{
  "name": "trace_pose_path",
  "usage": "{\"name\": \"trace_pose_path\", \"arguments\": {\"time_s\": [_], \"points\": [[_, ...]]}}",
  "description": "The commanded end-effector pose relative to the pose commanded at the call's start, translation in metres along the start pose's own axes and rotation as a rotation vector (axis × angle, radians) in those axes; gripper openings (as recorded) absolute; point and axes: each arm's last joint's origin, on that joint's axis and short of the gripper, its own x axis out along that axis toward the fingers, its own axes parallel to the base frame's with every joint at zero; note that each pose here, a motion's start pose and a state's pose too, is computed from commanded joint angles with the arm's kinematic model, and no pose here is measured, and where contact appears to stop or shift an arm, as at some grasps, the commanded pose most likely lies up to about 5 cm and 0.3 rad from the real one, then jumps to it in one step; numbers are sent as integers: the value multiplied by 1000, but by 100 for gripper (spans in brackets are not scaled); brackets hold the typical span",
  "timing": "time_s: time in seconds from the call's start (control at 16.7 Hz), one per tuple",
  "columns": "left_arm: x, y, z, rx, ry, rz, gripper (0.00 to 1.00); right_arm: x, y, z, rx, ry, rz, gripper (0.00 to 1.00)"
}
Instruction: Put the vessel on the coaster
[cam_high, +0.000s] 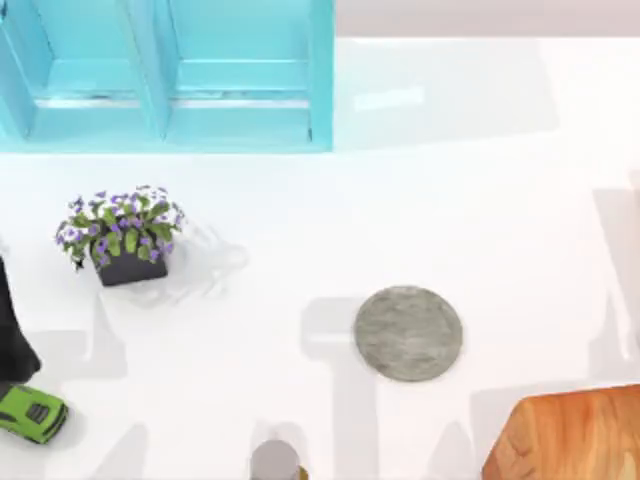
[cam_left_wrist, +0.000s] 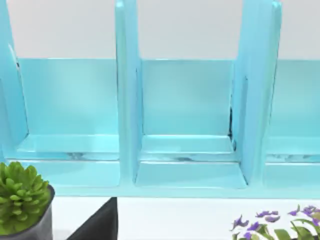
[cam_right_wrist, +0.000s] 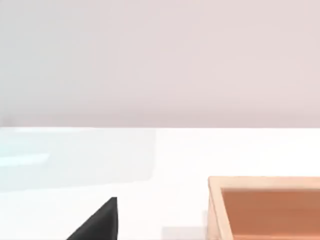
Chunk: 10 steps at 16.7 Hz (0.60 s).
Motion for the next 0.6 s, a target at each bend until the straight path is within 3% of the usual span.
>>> {"name": "trace_pose_path", "arguments": {"time_s": [0.3,0.6], "points": [[0,2,7,56,34,15,100,0,0,0,0,0,0,100],[7,9,36,311,226,49,100,0,0,0,0,0,0,100]]}}
